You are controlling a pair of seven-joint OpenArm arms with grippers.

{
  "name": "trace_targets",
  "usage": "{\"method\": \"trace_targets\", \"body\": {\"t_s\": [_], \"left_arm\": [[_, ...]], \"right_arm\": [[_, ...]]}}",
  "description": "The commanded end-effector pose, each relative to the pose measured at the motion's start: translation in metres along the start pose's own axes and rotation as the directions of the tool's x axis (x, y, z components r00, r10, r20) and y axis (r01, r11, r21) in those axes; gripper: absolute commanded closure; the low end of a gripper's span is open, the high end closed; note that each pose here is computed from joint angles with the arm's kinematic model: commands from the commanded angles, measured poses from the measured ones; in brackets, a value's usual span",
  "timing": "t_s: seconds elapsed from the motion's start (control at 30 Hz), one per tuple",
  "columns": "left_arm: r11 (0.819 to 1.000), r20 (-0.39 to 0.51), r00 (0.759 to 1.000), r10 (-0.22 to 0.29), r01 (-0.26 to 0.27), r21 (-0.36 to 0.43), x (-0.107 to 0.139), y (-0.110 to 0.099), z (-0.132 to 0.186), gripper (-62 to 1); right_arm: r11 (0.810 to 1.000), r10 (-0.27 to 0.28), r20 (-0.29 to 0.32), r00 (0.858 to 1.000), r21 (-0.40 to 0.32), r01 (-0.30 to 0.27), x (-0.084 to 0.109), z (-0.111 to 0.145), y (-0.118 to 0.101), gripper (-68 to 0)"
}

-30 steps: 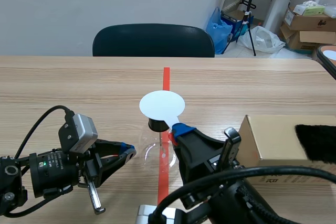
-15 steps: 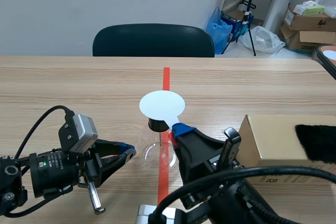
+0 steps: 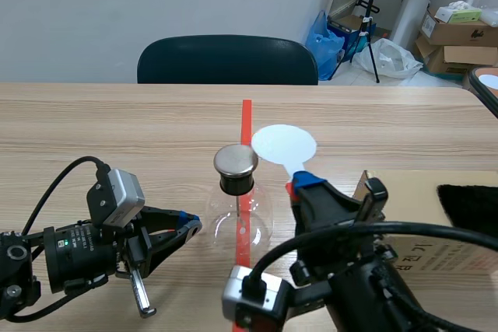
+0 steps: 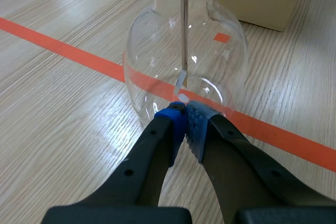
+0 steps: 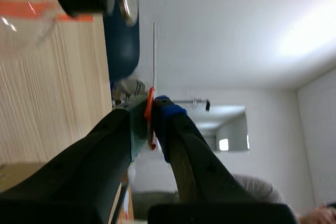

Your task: Do the electroscope experiment

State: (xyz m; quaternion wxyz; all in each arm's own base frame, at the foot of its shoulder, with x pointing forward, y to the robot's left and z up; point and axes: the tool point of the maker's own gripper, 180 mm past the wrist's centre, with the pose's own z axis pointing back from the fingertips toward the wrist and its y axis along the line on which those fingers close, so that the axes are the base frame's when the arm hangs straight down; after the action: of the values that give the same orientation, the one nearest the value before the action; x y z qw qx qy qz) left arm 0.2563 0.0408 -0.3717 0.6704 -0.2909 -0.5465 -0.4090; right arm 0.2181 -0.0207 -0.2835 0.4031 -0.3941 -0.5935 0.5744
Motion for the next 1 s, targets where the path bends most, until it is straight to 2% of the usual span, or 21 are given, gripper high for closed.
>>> {"method": "trace_targets", "body": {"t_s": [0.0, 0.1, 0.27, 0.47, 0.63, 0.97], "left_arm": [[1.0, 0.037, 0.999, 0.003, -0.003, 0.001, 0.01, 0.001, -0.002, -3.1], [1.0, 0.037, 0.999, 0.003, -0.003, 0.001, 0.01, 0.001, -0.002, -3.1], [1.0, 0.037, 0.999, 0.003, -0.003, 0.001, 0.01, 0.001, -0.002, -3.1], [1.0, 0.037, 0.999, 0.003, -0.003, 0.001, 0.01, 0.001, -0.002, -3.1], [1.0, 0.037, 0.999, 0.003, -0.003, 0.001, 0.01, 0.001, -0.002, -3.1], [1.0, 0.037, 0.999, 0.003, -0.003, 0.001, 0.01, 0.001, -0.002, -3.1]], "right_arm": [[1.0, 0.004, -0.042, 0.999, -0.024, -0.005, -0.009, -0.002, -0.006, -1.1], [1.0, 0.001, -0.145, 0.989, -0.024, -0.005, -0.027, 0.0, -0.006, -1.1], [1.0, -0.002, -0.278, 0.96, -0.024, -0.005, -0.051, 0.005, -0.006, -1.1], [1.0, -0.004, -0.373, 0.928, -0.024, -0.005, -0.068, 0.011, -0.006, -1.1], [1.0, -0.005, -0.41, 0.912, -0.024, -0.005, -0.075, 0.014, -0.006, -1.1], [1.0, -0.005, -0.409, 0.913, -0.024, -0.005, -0.075, 0.014, -0.006, -1.0]]}}
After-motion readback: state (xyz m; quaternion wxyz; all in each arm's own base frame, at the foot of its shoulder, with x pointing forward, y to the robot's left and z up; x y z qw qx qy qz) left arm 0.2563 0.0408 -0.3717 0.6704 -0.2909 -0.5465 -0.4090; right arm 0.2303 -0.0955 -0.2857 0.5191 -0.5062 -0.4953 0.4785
